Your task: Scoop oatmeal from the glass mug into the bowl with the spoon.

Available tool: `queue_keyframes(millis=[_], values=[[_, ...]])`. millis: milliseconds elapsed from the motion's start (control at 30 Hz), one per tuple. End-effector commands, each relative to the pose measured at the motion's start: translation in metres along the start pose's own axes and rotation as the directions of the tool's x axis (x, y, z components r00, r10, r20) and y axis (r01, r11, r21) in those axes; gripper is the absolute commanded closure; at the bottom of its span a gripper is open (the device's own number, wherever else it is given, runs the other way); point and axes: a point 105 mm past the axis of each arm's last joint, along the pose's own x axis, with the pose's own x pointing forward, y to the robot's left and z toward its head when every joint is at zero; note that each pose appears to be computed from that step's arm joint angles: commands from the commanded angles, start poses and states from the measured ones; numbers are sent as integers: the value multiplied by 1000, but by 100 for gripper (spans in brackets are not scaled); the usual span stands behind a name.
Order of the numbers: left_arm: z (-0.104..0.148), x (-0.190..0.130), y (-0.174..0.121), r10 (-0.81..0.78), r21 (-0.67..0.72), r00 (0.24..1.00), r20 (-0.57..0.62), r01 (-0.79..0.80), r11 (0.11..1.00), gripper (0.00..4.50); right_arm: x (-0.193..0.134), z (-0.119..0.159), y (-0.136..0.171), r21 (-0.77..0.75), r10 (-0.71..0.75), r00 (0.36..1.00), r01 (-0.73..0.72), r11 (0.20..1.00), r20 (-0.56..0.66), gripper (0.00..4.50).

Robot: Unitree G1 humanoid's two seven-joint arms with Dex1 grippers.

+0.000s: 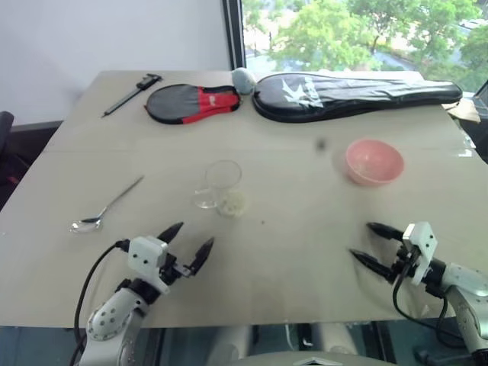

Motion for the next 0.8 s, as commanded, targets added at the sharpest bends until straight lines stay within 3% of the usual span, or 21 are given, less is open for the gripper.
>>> queue_keyframes(millis=[33,800], values=[[4,-2,-2,6,16,1000,25,-6,1000,6,0,3,0,-7,7,1000,-7,1000,-3,0],[-19,-14,-3,127,-32,992,-18,-128,991,6,9,6,0,-29,24,1000,-25,999,-15,0]])
